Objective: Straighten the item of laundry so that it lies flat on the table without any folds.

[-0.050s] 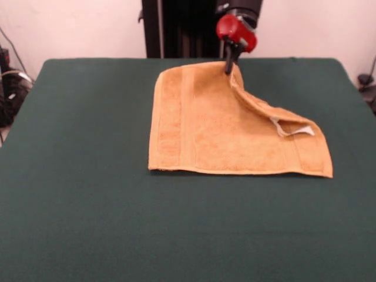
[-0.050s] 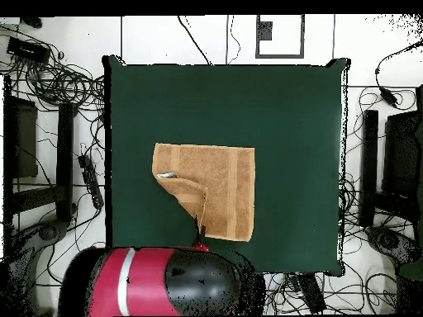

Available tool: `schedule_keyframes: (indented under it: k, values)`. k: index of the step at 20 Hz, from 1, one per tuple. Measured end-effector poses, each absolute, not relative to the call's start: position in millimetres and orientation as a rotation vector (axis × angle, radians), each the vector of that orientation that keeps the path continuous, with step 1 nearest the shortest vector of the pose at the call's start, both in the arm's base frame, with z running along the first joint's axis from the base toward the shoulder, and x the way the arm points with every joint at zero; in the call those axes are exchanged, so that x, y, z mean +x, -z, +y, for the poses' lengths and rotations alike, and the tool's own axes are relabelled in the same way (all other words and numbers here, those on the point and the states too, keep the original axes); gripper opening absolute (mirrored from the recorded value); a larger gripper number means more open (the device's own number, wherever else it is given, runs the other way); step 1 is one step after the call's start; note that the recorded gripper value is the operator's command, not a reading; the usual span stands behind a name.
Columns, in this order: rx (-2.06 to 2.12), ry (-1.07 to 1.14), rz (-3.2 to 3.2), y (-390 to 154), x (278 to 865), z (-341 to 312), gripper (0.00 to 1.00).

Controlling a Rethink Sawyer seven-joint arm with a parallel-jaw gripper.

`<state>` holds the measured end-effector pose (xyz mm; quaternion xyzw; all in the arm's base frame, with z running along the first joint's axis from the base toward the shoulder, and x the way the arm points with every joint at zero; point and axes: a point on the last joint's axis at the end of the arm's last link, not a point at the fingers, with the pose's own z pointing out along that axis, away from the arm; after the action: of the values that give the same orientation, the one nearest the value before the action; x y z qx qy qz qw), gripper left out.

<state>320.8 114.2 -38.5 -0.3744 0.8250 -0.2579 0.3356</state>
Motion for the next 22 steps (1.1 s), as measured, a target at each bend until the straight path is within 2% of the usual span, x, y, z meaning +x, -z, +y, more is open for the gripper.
schedule_keyframes:
  k: [10, 22]
  values:
    - [-1.098, 0.771, 1.96, 42, 324, 118, 0.0]
    - [-1.207, 0.868, 1.677, 88, 334, 100, 0.0]
